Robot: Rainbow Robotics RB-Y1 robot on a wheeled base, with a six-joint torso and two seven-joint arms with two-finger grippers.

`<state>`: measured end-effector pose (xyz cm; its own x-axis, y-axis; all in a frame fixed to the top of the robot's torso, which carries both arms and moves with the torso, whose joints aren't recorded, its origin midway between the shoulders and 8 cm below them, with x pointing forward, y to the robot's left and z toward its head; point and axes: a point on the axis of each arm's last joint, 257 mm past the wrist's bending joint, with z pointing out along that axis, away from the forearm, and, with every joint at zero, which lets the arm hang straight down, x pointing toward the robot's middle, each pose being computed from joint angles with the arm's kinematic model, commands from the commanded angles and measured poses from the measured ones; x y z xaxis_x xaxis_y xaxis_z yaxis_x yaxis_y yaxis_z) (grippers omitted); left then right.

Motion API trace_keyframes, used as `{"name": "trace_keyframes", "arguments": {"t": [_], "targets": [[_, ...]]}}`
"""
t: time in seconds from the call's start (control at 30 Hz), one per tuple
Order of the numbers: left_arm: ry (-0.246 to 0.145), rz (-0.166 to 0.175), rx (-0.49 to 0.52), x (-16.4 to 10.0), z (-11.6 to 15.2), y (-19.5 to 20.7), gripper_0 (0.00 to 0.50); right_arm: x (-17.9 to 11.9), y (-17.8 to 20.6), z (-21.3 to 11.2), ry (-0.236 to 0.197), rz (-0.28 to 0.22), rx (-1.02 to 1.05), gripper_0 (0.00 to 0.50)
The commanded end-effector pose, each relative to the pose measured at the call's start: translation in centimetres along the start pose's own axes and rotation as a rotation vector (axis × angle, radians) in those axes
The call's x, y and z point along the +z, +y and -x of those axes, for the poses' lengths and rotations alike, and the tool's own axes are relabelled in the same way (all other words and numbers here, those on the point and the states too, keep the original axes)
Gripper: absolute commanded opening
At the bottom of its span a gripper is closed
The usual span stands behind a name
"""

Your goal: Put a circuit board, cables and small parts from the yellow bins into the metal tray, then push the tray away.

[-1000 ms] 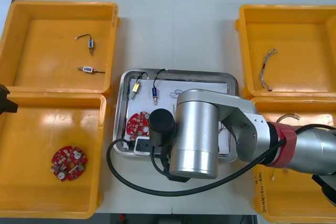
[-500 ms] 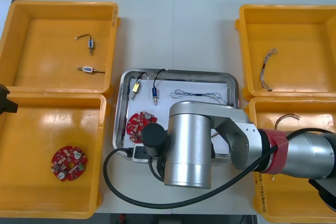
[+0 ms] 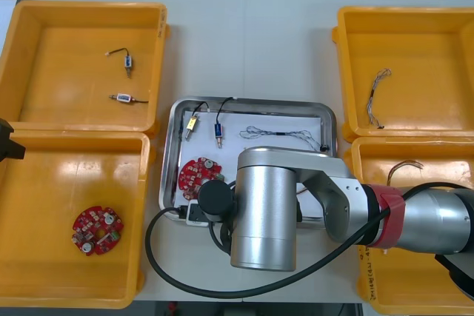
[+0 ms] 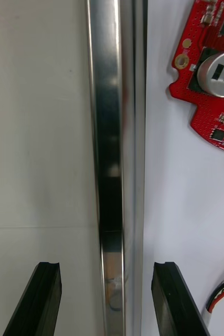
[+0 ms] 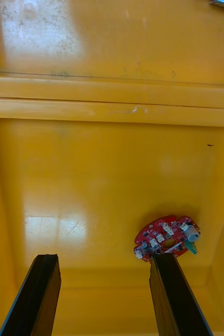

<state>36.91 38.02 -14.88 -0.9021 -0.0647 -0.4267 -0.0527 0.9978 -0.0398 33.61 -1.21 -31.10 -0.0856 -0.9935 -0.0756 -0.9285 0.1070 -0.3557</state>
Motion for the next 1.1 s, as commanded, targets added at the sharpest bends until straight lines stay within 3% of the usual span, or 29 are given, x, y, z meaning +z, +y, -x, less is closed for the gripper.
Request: {"name": "trace_keyframes", "arguments": {"t": [0.03, 0.83, 0.87, 0.9, 0.93, 0.97, 1.0, 1.07, 1.1], "targets": [[-0.012, 0.045, 0.072, -1.2, 0.1, 1.2, 0.5, -0.2, 1.2, 1.7, -0.042, 0.007, -0.055, 0.5], [-0.012, 0.045, 0.072, -1.2, 0.1, 1.2, 0.5, 0.8, 1.2, 0.7, -0.015, -0.014, -0.065, 0.5], [-0.012, 0.045, 0.072, -1.2, 0.1, 1.2, 0.5, 0.7, 1.2, 0.7, -0.016, -0.014, -0.066, 0.458], [-0.012, 0.045, 0.072, -1.2, 0.1, 1.2, 0.5, 0.8, 1.3, 0.7, -0.015, -0.013, -0.067, 0.354], [-0.012, 0.045, 0.072, -1.2, 0.1, 1.2, 0.5, 0.8, 1.2, 0.7, -0.015, -0.014, -0.065, 0.294], [-0.012, 0.045, 0.072, -1.2, 0.1, 1.2, 0.5, 0.7, 1.2, 0.8, -0.017, -0.014, -0.066, 0.132], [-0.012, 0.045, 0.072, -1.2, 0.1, 1.2, 0.5, 0.8, 1.2, 0.7, -0.016, -0.016, -0.065, 0.05], [-0.012, 0.045, 0.072, -1.2, 0.1, 1.2, 0.5, 0.8, 1.2, 0.7, -0.016, -0.016, -0.068, 0.0], [-0.012, 0.045, 0.072, -1.2, 0.1, 1.2, 0.5, 0.7, 1.1, 0.8, -0.018, -0.017, -0.072, 0.0]]}}
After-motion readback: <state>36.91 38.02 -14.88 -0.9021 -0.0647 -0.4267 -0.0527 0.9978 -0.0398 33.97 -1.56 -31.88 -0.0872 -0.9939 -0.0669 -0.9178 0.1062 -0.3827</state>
